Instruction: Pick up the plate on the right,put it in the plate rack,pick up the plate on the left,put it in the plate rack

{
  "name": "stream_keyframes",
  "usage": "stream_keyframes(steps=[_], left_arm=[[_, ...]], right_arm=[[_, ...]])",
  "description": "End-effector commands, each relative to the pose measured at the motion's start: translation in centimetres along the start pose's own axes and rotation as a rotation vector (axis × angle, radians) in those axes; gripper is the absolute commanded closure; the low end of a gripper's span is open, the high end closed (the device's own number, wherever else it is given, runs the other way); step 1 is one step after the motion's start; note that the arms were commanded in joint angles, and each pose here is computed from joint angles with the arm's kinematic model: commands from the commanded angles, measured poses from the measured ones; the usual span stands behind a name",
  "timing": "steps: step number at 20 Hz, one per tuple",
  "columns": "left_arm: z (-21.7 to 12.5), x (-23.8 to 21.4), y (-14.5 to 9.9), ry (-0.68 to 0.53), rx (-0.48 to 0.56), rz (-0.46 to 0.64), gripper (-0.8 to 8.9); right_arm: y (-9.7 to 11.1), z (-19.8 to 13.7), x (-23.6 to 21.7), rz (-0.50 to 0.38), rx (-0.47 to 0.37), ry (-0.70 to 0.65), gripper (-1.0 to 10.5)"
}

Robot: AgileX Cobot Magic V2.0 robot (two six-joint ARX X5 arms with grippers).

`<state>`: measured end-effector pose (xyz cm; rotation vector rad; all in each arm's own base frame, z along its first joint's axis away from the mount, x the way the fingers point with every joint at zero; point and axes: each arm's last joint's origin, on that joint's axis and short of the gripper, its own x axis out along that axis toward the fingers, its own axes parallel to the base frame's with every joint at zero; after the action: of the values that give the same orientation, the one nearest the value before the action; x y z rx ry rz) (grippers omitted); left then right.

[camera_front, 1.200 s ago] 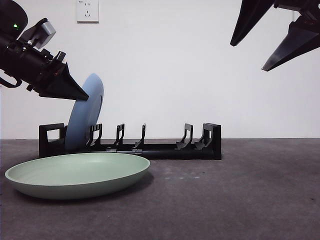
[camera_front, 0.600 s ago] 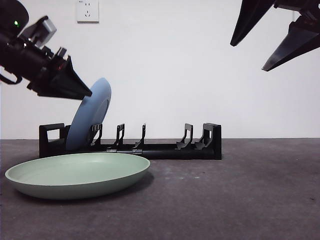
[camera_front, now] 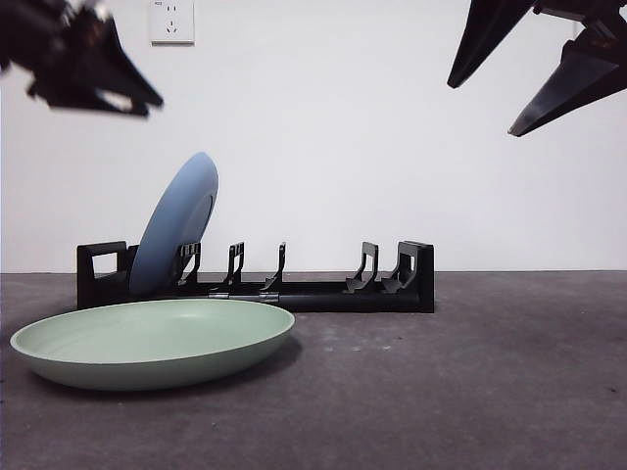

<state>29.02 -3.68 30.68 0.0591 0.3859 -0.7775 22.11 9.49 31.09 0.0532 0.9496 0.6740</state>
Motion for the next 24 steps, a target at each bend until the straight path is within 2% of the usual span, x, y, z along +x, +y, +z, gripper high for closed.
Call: stream_keyframes(steps=[1, 7, 10, 11, 16, 19, 24], left_arm=[[1.1, -2.3, -1.7, -0.031, 0.038, -0.001, 5.5], [2.2, -7.6, -5.9, -0.056, 0.12, 0.009, 5.28], [2.1, -11.4, -9.0, -0.073, 0.182, 0.021, 5.15], [1.9, -12.7, -10.1, -0.082, 0.199, 0.024, 4.78], [0.8, -17.9, -14.7, -0.175, 0.386, 0.066, 4.58], [-0.4, -19.0, -15.6, -0.11, 0.402, 0.139, 4.58], [-0.8, -19.0, -15.8, -0.075, 0.398, 0.12, 4.58]], right_arm=[[-0.1, 0.0, 0.4, 0.007, -0.005, -0.01, 5.7], [-0.1, 1.0, 2.2, 0.058, 0.0, -0.036, 5.7], [0.3, 1.4, 5.5, 0.09, -0.003, 0.01, 5.7], [0.5, 1.5, 6.9, 0.101, -0.003, 0.032, 5.7], [1.7, 1.2, 13.5, 0.151, 0.014, 0.104, 5.7], [2.2, 0.8, 16.6, 0.171, 0.036, 0.113, 5.7], [2.1, 0.3, 19.0, 0.168, 0.062, 0.13, 5.7]])
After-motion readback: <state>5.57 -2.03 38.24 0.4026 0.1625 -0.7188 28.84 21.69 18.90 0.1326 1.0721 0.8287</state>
